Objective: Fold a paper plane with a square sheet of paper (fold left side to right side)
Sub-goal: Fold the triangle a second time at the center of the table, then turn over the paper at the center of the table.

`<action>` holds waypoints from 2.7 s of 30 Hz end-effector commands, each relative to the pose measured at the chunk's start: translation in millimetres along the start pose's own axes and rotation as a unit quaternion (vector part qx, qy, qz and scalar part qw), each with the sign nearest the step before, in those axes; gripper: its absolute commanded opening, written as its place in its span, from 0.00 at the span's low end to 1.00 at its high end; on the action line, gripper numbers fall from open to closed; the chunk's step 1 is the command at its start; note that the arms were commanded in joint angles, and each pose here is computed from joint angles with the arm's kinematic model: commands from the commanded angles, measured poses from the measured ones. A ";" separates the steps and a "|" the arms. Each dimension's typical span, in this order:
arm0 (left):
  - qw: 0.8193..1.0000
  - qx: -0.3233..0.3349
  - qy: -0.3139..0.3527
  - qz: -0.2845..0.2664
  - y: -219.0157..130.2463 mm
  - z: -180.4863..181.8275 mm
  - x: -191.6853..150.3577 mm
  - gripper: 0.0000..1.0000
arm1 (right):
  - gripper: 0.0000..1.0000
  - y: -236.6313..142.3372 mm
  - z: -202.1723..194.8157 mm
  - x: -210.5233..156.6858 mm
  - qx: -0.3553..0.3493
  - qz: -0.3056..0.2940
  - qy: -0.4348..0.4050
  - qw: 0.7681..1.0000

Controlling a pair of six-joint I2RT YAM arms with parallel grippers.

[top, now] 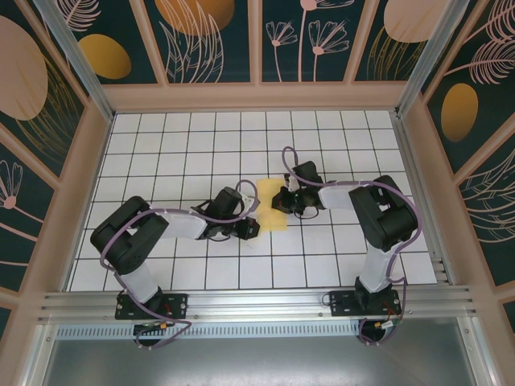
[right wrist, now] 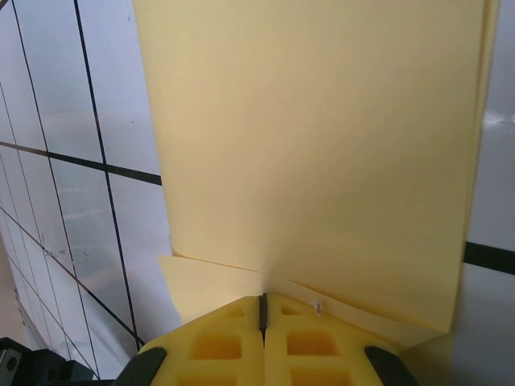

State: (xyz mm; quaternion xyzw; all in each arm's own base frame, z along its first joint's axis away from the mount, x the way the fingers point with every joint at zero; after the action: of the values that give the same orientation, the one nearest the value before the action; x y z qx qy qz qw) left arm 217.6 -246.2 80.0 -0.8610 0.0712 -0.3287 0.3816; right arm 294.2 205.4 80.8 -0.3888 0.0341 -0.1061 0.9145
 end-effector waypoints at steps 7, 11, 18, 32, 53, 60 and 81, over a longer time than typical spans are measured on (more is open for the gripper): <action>0.998 0.007 -0.022 -0.056 -40.7 -3.0 27.2 0.16 | 0.04 -6.4 -6.3 2.4 -0.023 -0.007 0.004 1.000; 0.995 0.010 -0.047 -0.086 -43.9 6.9 48.8 0.29 | 0.24 -22.5 15.8 9.1 0.008 -0.036 -0.022 0.999; 0.993 -0.011 -0.060 -0.103 -29.4 16.3 75.4 0.45 | 0.42 -60.7 20.2 12.2 0.004 -0.091 -0.033 0.995; 0.992 -0.066 -0.071 -0.083 4.8 26.2 79.7 0.21 | 0.58 -89.6 -16.4 -1.6 0.012 -0.105 -0.013 0.994; 0.991 -0.011 -0.064 -0.115 -22.9 21.0 72.0 0.05 | 0.58 -38.9 5.6 -0.3 0.131 -0.014 0.009 0.991; 0.991 -0.006 -0.065 -0.116 -23.8 21.8 71.0 0.05 | 0.37 -21.3 15.1 0.1 0.157 0.006 0.008 0.987; 0.934 -0.082 -0.053 -0.343 -166.2 -44.8 112.8 0.99 | 0.00 -184.8 111.3 9.6 0.376 -0.132 -0.194 0.896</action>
State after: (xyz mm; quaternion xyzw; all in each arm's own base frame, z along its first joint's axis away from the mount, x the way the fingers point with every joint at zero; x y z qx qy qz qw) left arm 260.6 -195.6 269.9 -0.8579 -0.2306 -0.3973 0.2302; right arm 296.9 153.1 240.6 -0.0997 -0.1601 -0.1766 0.9660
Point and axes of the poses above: each hand's point on the last joint's axis, 136 mm out from that joint toward the fingers, its own y axis out along the fingers, its own z axis along the line the jaws close on, x = y × z, the point moved 9 cm from there along -y, back along the fingers, and after that the axes turned 10 degrees about y, right-handed, at the moved point
